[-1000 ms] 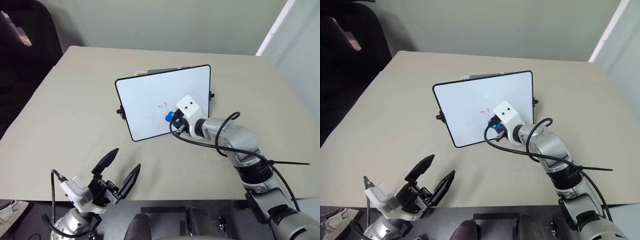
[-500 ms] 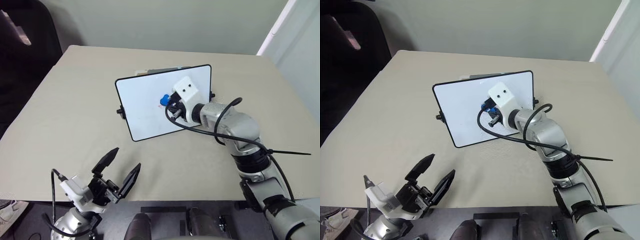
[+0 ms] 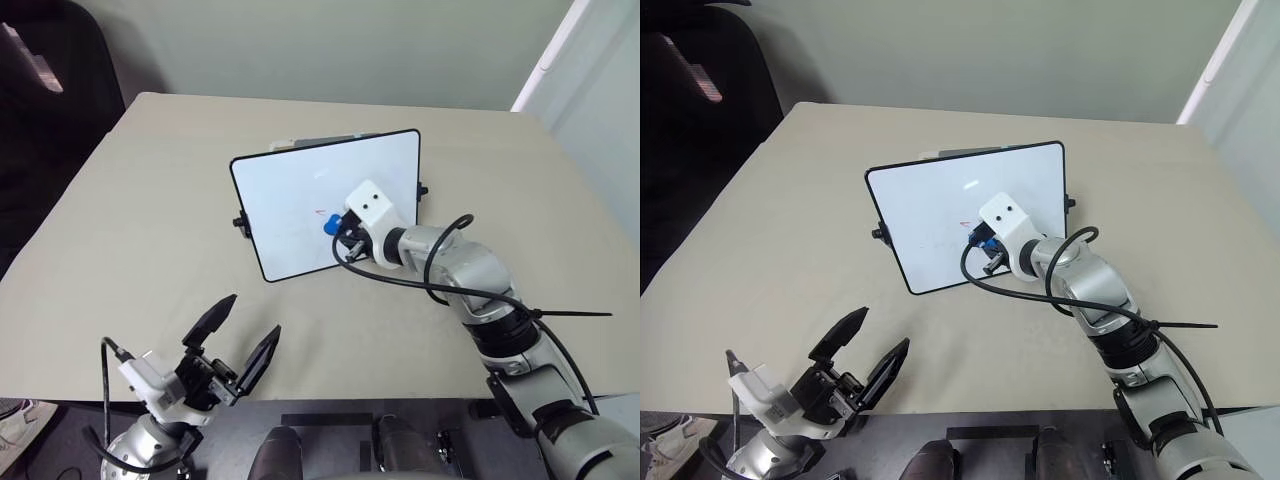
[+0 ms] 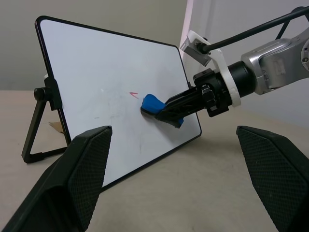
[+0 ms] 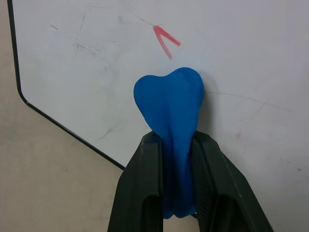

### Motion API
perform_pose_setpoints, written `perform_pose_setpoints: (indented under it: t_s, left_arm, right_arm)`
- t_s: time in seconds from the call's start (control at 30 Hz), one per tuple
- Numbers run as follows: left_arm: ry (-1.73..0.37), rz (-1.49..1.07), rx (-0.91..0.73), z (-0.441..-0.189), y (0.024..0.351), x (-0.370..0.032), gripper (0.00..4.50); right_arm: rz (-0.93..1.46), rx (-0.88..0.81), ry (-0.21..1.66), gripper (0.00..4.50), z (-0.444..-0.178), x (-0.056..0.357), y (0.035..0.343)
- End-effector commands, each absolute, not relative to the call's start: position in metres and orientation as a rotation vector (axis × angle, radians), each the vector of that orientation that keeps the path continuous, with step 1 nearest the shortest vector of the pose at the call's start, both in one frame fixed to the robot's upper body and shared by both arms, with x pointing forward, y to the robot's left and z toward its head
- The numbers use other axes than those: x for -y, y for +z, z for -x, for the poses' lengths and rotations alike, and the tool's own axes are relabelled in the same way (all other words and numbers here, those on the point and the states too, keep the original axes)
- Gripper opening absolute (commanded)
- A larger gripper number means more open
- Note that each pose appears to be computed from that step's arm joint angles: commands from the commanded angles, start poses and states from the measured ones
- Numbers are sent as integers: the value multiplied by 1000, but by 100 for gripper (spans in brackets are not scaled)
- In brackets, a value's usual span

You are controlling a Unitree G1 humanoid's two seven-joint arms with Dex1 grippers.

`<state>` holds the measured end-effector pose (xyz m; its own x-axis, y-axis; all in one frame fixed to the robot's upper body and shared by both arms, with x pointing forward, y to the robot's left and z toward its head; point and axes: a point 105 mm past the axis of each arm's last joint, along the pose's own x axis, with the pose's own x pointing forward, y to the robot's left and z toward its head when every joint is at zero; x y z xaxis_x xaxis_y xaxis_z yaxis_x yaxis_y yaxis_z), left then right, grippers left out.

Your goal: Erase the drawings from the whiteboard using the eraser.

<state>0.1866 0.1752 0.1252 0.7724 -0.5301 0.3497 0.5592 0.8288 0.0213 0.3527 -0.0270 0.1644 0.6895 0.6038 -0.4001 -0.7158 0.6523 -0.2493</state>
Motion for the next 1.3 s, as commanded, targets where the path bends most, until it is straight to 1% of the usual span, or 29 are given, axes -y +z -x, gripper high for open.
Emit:
perform_pose_setpoints:
  t_s: [0.03, 0.2, 0.3, 0.47, 0.63, 0.7, 1.0, 1.17, 1.3]
  left_arm:
    - [-586, 82, 373, -186, 130, -177, 450]
    - [-588, 82, 373, -185, 130, -177, 450]
    - [-589, 82, 373, -185, 130, -177, 450]
    - [-584, 81, 374, -185, 130, -178, 450]
    - [-579, 81, 374, -186, 130, -179, 450]
    - [-579, 81, 375, -187, 130, -179, 450]
    - [-595, 83, 377, -185, 131, -175, 450]
    - [-604, 86, 380, -184, 132, -172, 450]
    - [-604, 87, 380, -183, 132, -171, 450]
  right_arm:
    - [405, -193, 757, 46, -358, 21, 195]
    - [391, -63, 836, 46, -351, -3, 233]
    - [389, -47, 849, 46, -350, -10, 237]
    - [464, -158, 833, 46, -354, -3, 200]
    - [449, -239, 769, 46, -361, 19, 172]
    - [439, -256, 735, 46, -365, 30, 168]
    - [392, -238, 687, 46, -368, 41, 179]
    - [378, -150, 738, 46, -364, 22, 207]
    - [385, -114, 772, 46, -360, 10, 217]
